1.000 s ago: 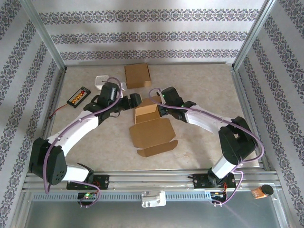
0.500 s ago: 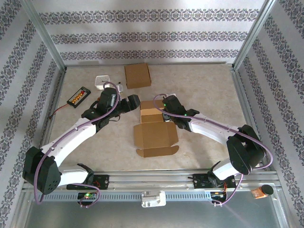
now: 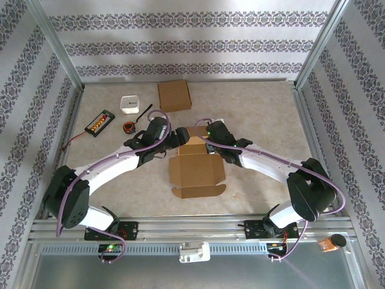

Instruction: Fold the paper box

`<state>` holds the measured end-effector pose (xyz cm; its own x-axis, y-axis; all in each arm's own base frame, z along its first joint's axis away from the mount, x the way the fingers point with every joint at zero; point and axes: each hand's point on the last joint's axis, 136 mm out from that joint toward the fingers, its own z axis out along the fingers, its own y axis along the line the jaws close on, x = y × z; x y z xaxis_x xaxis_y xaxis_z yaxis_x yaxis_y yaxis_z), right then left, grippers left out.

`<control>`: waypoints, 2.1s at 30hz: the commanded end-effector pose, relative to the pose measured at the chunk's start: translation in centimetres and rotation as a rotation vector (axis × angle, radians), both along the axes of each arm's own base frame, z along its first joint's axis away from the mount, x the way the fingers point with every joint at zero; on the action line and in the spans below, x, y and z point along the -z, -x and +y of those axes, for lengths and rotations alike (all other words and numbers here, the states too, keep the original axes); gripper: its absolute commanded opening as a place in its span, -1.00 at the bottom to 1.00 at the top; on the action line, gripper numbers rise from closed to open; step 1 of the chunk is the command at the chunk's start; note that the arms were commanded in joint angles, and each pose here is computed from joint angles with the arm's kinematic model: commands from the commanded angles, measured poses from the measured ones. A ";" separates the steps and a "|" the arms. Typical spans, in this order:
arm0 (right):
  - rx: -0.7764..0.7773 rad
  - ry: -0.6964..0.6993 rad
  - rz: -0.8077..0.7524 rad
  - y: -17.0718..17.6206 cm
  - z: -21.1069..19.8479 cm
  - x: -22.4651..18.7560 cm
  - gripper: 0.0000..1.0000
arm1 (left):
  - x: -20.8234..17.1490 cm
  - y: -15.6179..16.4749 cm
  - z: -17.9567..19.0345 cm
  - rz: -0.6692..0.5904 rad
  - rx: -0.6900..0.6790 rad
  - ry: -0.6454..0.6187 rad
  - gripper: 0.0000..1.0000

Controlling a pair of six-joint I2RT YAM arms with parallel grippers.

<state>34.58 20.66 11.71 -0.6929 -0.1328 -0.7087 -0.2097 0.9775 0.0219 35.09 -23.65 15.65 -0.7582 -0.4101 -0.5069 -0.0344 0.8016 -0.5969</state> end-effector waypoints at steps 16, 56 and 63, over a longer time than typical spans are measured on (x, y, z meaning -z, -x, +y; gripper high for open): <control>-0.091 -0.049 0.013 1.1 1.8 -0.4 -0.56 | -0.2 -2.7 -1.5 -0.055 -0.030 0.025 0.28; -0.129 0.105 -0.366 -3.6 1.1 3.2 -0.83 | -0.3 -2.8 -1.6 -0.053 0.000 -0.015 0.24; -0.138 0.079 -0.363 -3.4 1.4 3.0 -0.64 | -0.5 -2.7 -1.2 -0.058 -0.009 -0.018 0.24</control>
